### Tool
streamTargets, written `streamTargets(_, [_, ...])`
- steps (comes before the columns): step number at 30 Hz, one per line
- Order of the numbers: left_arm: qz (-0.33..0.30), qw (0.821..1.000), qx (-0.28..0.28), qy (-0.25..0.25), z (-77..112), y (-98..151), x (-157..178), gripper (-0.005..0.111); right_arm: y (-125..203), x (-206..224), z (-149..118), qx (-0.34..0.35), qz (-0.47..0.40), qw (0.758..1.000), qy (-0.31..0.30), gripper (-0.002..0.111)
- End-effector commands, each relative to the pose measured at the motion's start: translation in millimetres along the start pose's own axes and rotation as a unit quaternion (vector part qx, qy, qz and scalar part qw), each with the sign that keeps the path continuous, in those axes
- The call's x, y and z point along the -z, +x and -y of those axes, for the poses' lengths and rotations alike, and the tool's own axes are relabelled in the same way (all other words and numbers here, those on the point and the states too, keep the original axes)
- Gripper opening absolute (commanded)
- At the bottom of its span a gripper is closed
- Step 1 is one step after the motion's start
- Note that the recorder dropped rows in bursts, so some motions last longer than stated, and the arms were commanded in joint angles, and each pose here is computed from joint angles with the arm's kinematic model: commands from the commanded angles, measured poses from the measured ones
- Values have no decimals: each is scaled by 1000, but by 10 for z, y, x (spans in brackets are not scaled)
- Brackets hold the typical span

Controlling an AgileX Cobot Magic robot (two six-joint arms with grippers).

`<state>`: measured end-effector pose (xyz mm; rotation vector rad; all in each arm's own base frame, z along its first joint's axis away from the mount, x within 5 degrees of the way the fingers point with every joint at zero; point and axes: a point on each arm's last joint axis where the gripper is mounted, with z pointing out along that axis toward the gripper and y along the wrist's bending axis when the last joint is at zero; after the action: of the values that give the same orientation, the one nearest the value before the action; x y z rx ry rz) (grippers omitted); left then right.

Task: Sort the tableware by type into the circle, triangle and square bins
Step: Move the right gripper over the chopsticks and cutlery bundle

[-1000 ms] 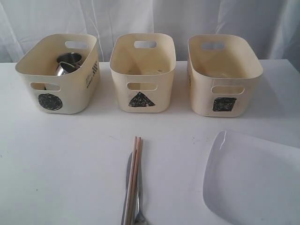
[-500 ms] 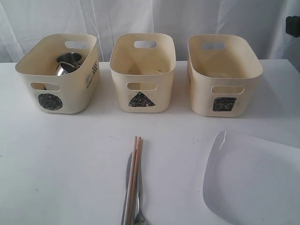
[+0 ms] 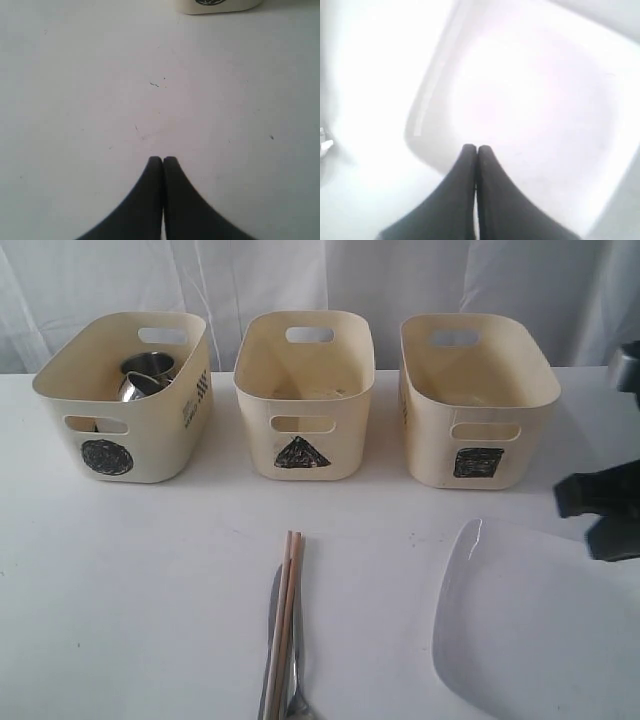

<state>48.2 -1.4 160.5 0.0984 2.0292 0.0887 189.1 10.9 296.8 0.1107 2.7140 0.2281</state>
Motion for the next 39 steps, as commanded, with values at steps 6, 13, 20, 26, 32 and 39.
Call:
streamTargets(6, [-9,1000,1,1,5,36,-10,0,164,-155,-894,66,-28,993,-89,0])
streamTargets(13, [-9,1000,1,1,5,36,-10,0,149,-710,-1791,232,-49,970,-55,0])
streamTargets(20, [-9,1000,1,1,5,36,-10,0,-28,-1277,-2031,302,-61,951,34,0])
streamTargets(26, [-9,1000,1,1,5,36,-10,0,-139,-1374,-2187,308,-23,951,7,11])
streamTargets(32, [-9,1000,1,1,5,36,-10,0,-272,-1335,-2364,296,53,952,-54,48])
streamTargets(39, [-9,1000,1,1,5,36,-10,0,-348,-1656,-2246,145,30,988,-33,49])
